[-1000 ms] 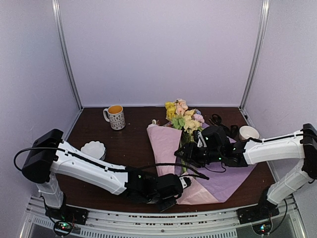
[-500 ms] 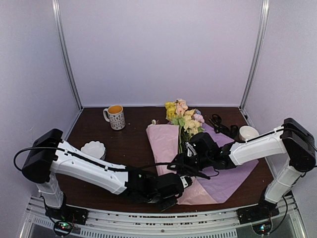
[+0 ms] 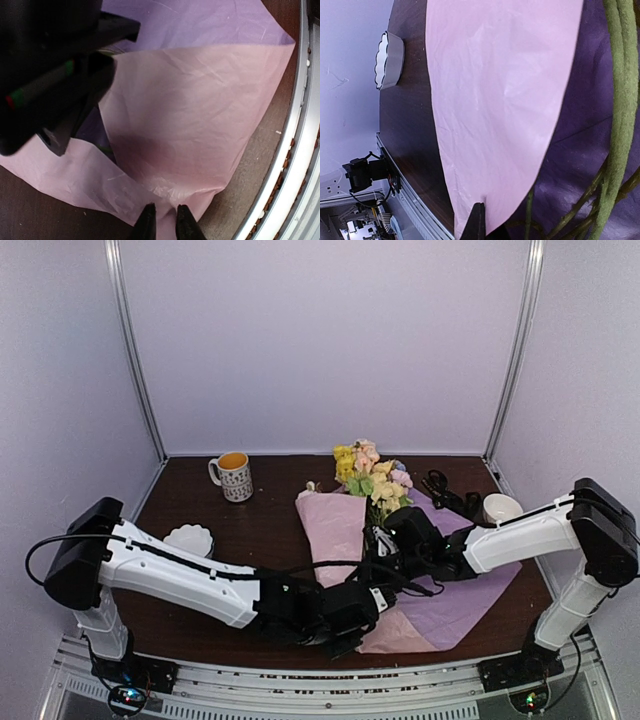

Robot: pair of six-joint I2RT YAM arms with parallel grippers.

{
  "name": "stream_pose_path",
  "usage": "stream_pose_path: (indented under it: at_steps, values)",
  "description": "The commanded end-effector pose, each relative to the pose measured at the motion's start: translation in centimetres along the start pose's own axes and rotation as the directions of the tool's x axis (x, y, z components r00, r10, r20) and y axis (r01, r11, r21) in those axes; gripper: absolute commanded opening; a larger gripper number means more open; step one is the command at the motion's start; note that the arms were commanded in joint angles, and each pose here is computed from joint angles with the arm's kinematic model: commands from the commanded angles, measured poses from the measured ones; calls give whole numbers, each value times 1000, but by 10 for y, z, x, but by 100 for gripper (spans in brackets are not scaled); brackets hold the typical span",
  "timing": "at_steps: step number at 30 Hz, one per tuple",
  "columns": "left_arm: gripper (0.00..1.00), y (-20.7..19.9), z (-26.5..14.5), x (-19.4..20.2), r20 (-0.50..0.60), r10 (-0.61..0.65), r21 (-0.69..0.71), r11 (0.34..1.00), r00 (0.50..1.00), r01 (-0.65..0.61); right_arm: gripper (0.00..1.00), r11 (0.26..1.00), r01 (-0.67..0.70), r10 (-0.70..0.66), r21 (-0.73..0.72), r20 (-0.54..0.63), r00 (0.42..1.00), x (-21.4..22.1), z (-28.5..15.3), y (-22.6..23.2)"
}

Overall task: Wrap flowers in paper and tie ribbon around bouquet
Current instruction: Adjust the two-thirds folded wrapping paper at the center of the board.

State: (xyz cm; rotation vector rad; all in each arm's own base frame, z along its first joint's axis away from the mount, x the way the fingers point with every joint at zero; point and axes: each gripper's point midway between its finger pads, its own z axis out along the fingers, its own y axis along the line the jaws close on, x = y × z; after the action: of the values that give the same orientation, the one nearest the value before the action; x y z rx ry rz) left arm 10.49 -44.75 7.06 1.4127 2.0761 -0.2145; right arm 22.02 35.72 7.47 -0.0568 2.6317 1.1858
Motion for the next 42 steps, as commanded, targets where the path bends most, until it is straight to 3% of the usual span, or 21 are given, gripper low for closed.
stream_pose_path:
  at_steps: [1, 5, 10, 15, 29, 42]
  values:
    - [22, 2, -23, -40, 103, 78, -47, 996, 992, -73, 0, 999, 49, -49, 9, -13, 999, -4, 1, -2]
    - [25, -21, -27, -58, 160, 171, 1, 985, 972, -173, 0, 997, 69, -68, 34, -29, 997, -6, 3, -9]
    - [22, -49, -3, -66, 191, 274, 67, 954, 943, -291, 0, 996, 91, -90, 14, -39, 995, -8, 1, -4]
    - [22, -48, 38, -61, 86, 360, -7, 933, 929, -360, 0, 992, 124, -123, 11, -67, 990, -7, 0, -1]
    - [18, -54, 78, -21, -13, 257, 108, 961, 966, -254, 0, 982, 173, -170, 69, -53, 984, -15, -21, 1]
    - [17, -56, 76, -13, -18, 289, 138, 949, 957, -284, 0, 960, 160, -148, 230, -66, 987, -26, -45, -64]
